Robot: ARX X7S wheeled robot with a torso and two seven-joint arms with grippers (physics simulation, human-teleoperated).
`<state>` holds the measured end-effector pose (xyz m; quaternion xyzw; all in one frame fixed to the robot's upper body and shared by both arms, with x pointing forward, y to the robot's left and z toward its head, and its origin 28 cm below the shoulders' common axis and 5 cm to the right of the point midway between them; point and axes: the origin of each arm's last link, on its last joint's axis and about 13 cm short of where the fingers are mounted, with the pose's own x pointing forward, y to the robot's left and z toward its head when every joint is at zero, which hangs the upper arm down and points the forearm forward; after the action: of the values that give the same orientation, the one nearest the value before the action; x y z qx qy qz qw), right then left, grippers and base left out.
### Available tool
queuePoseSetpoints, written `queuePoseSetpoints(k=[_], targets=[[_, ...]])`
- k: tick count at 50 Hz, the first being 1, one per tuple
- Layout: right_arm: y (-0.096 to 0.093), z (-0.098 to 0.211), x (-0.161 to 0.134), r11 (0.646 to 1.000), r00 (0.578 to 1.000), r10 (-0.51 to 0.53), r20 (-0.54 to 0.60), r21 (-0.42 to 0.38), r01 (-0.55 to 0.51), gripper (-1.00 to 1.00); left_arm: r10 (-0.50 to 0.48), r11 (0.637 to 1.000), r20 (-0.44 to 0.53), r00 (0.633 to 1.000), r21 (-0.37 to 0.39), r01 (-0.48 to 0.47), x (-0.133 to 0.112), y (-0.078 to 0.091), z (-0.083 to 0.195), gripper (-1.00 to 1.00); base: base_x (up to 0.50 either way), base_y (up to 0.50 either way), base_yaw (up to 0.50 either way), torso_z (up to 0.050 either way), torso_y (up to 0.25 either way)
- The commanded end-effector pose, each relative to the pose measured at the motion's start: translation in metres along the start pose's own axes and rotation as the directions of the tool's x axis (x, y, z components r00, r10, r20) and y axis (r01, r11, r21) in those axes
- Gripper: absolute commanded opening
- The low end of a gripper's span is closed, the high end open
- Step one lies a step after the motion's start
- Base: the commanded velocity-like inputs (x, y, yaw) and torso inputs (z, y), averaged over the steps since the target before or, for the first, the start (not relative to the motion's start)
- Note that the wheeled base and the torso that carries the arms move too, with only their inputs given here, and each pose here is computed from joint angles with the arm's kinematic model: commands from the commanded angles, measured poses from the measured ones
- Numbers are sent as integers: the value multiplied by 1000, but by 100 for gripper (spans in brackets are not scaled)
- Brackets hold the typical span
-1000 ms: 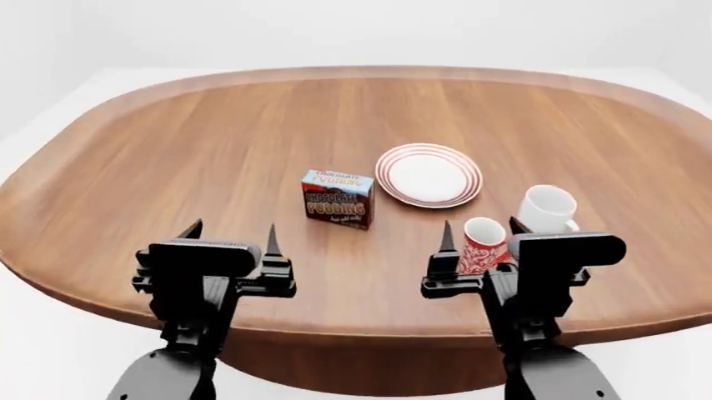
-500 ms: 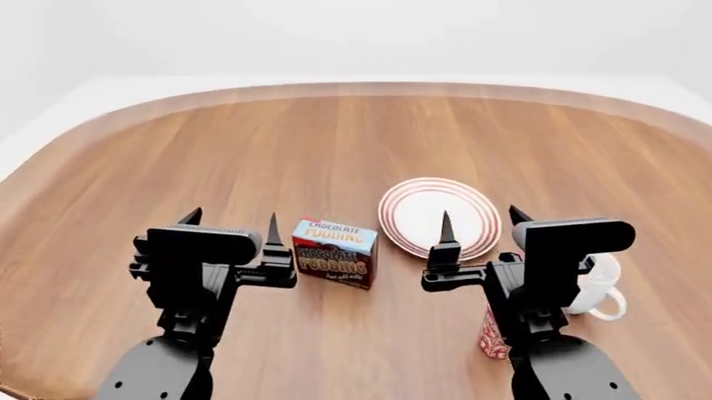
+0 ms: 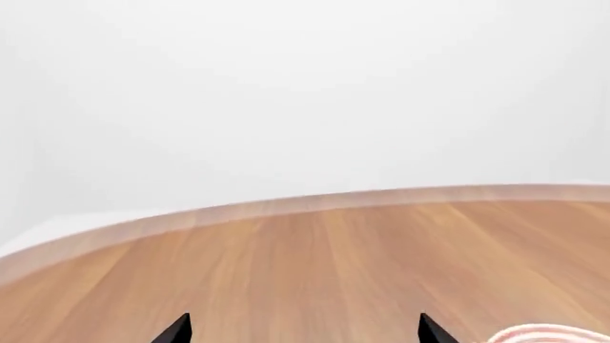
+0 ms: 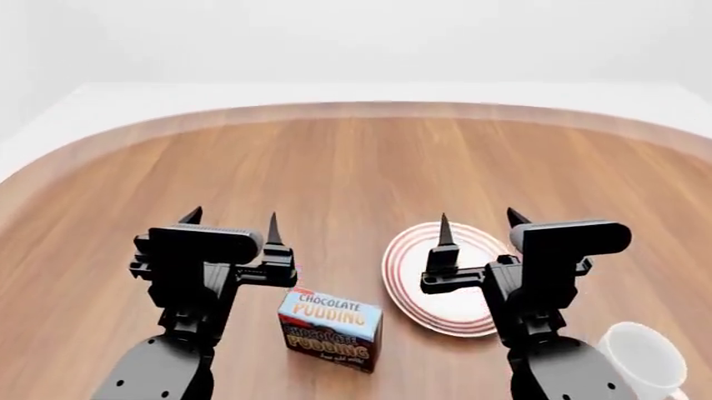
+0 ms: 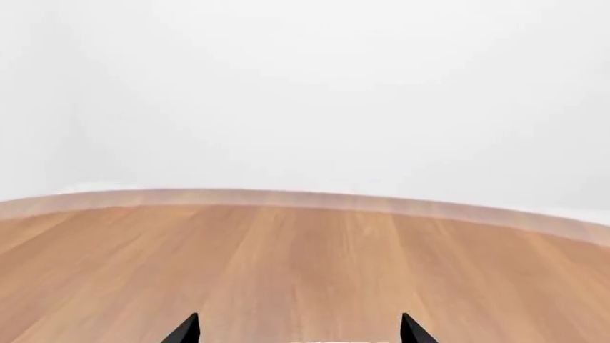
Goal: Put the chocolate pudding to the right of the plate.
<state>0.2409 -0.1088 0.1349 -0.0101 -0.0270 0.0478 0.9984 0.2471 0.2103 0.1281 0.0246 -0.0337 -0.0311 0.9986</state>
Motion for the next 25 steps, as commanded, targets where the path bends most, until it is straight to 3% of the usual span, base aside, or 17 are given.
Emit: queuePoseSetpoints(k=[1, 17, 25], targets=[[1, -2, 1, 1000, 1000, 2, -3, 0, -2, 100, 1, 1000, 0, 1000, 2, -1, 0, 0, -1, 100, 500, 0, 0, 0, 0], [1, -3, 1, 1000, 1000, 5, -9, 0, -5, 100, 0, 1000, 0, 1000, 0, 0, 0, -1, -2, 100, 500, 0, 0, 0, 1], [2, -4, 0, 1000, 1000, 8, -9, -3, -8, 100, 3, 1000, 0, 1000, 1, -3, 0, 0, -3, 100, 177, 0, 0, 0, 1]])
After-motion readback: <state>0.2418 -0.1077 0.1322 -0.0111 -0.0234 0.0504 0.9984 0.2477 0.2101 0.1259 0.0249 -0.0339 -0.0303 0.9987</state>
